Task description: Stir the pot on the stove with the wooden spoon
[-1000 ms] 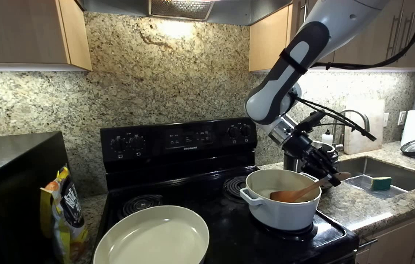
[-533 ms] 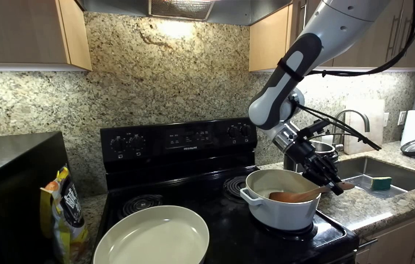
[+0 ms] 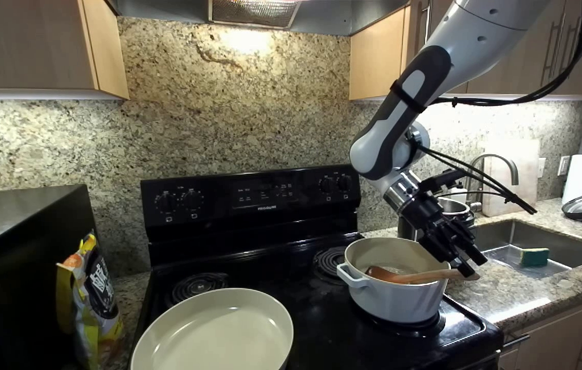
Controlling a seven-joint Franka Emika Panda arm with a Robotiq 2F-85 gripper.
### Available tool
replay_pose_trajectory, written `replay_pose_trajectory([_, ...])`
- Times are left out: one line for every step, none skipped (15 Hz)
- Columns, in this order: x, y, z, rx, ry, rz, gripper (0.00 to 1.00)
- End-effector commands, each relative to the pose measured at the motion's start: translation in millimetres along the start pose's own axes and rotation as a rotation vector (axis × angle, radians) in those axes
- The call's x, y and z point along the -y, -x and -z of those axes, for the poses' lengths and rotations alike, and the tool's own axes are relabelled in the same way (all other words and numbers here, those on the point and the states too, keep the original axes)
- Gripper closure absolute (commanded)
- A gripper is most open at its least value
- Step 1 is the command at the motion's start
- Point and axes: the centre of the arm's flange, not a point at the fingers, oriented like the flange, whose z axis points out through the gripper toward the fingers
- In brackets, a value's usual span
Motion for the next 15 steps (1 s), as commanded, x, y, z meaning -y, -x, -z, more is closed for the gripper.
replay_pose_trajectory([10,24,7,-0.092,-0.038,0.073,0.04])
replay_pose_trajectory([13,33,9,-0.129,-0.048,0.094,0.01])
replay_pose_trajectory([15,40,12,-0.166,-0.058,0.114,0.00])
replay_pose_trajectory([18,50,13,-0.211,-0.070,0.135,0.00])
replay_pose_trajectory([21,59,14,-0.248,-0.077,0.149,0.00])
replay_pose_trajectory([23,69,14,-0.290,-0.083,0.162,0.00])
replay_pose_trajectory([26,78,14,-0.330,-0.087,0.174,0.00])
replay_pose_trajectory([28,89,13,-0.373,-0.085,0.185,0.00])
replay_pose_trajectory([30,100,13,-0.416,-0.084,0.186,0.00])
replay_pose_trajectory([31,112,12,-0.459,-0.092,0.176,0.00])
replay_pose_trajectory([33,121,12,-0.498,-0.097,0.179,0.00])
replay_pose_trajectory([34,131,11,-0.538,-0.097,0.177,0.00])
replay_pose_trajectory([36,139,11,-0.579,-0.095,0.180,0.00])
replay_pose_trajectory([37,146,11,-0.618,-0.088,0.181,0.00])
replay_pose_trajectory([38,153,11,-0.659,-0.076,0.181,0.00])
